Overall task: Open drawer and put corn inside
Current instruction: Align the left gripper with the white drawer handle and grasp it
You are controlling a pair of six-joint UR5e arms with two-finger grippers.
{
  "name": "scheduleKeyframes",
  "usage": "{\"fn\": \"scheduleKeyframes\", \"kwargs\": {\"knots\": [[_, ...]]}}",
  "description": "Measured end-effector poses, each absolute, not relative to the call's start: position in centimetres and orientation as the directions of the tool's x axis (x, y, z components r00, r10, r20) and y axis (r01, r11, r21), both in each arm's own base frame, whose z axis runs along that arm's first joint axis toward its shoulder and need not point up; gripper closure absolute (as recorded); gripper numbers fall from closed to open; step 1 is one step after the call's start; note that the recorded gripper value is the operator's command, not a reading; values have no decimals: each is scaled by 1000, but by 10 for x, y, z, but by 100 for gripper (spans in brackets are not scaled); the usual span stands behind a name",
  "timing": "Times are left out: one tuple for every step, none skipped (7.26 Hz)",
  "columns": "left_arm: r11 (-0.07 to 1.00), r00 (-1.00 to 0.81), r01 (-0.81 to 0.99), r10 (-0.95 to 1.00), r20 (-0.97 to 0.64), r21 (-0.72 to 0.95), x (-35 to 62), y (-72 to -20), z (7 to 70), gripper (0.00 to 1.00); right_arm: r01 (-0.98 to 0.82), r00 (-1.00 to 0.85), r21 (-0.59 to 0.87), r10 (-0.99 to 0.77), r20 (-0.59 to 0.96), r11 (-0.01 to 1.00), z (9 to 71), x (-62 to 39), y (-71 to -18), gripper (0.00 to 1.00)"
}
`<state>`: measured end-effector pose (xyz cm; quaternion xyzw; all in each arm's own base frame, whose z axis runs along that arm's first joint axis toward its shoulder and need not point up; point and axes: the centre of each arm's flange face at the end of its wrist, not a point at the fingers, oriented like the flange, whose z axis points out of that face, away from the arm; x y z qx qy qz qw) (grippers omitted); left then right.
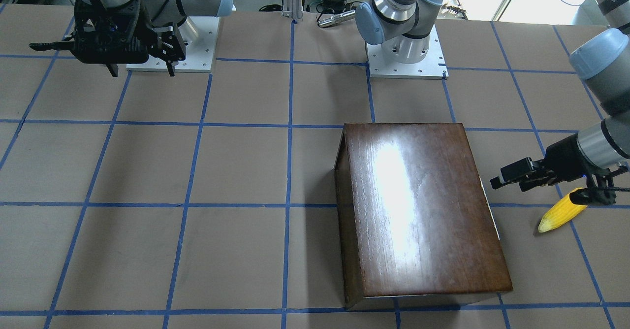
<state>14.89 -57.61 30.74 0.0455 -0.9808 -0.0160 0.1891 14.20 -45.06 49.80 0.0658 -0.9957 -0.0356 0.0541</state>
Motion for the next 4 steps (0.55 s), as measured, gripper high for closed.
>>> {"fn": "scheduleKeyframes", "kwargs": {"knots": [[996,-919,-73,-85,385,47,144,-578,305,0,-127,-985,78,-135,103,989,498,142,-451,0],[998,-918,-56,-68,391,43,137,-582,304,0,-127,-985,78,-135,104,989,498,142,-450,0],[998,-918,-40,-52,393,38,131,-585,302,0,-127,-985,77,-135,104,989,498,142,-450,0],[999,-918,-30,-43,395,39,128,-589,297,0,-127,-985,78,-135,103,989,498,142,-450,0]]}}
